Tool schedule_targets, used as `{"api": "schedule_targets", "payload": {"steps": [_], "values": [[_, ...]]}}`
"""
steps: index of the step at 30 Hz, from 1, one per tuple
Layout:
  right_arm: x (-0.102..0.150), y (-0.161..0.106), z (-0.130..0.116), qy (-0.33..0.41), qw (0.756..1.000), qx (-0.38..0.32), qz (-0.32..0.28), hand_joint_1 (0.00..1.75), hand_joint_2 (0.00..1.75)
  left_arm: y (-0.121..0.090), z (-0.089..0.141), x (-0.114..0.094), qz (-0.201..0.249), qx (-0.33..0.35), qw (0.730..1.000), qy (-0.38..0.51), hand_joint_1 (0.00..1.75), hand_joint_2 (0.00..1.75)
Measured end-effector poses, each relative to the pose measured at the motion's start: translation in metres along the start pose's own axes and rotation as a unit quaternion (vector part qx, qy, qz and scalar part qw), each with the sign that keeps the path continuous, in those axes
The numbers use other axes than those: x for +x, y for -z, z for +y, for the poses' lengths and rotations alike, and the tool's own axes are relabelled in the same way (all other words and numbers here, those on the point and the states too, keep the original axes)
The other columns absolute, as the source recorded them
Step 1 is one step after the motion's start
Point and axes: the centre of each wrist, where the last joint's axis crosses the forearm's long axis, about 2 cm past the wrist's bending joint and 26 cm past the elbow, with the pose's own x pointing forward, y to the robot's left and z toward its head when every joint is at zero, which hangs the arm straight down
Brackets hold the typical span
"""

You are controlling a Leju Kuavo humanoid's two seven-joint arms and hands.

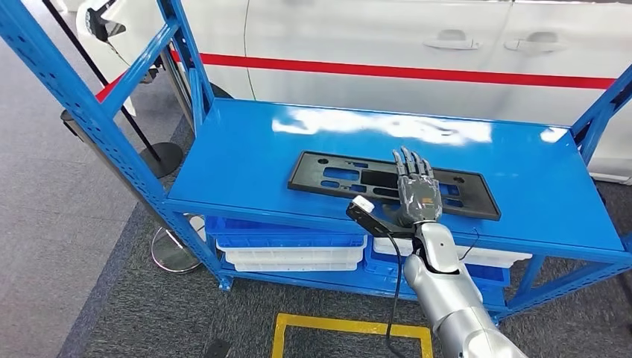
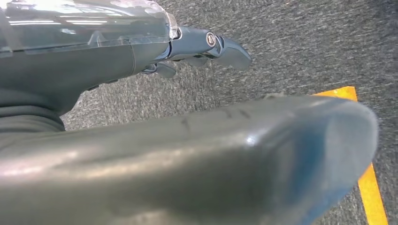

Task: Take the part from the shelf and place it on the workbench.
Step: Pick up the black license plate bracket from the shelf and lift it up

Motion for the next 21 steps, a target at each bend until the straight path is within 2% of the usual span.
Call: {"api": "schedule_targets", "payload": {"steps": [8,12,17,21], "values": [[0.003,0.008,0.000,-0.058,0.998,0.035,0.004,0.00,1.75,0.000,0.000,-0.001,0.006,0.008,1.000,0.003,0.00,0.00],[0.003,0.011,0.000,-0.073,0.996,0.045,0.002,1.73,1.75,-0.001,0.000,-0.001,0.006,0.009,1.000,0.003,0.00,0.00],[0.003,0.009,0.007,-0.097,0.991,0.096,-0.002,1.75,1.75,0.000,-0.001,0.000,0.003,0.010,1.000,0.001,0.00,0.00],[0.004,0.008,0.009,-0.098,0.989,0.109,-0.003,1.75,1.75,-0.001,-0.002,0.000,0.002,0.012,1.000,-0.002,0.00,0.00]]}}
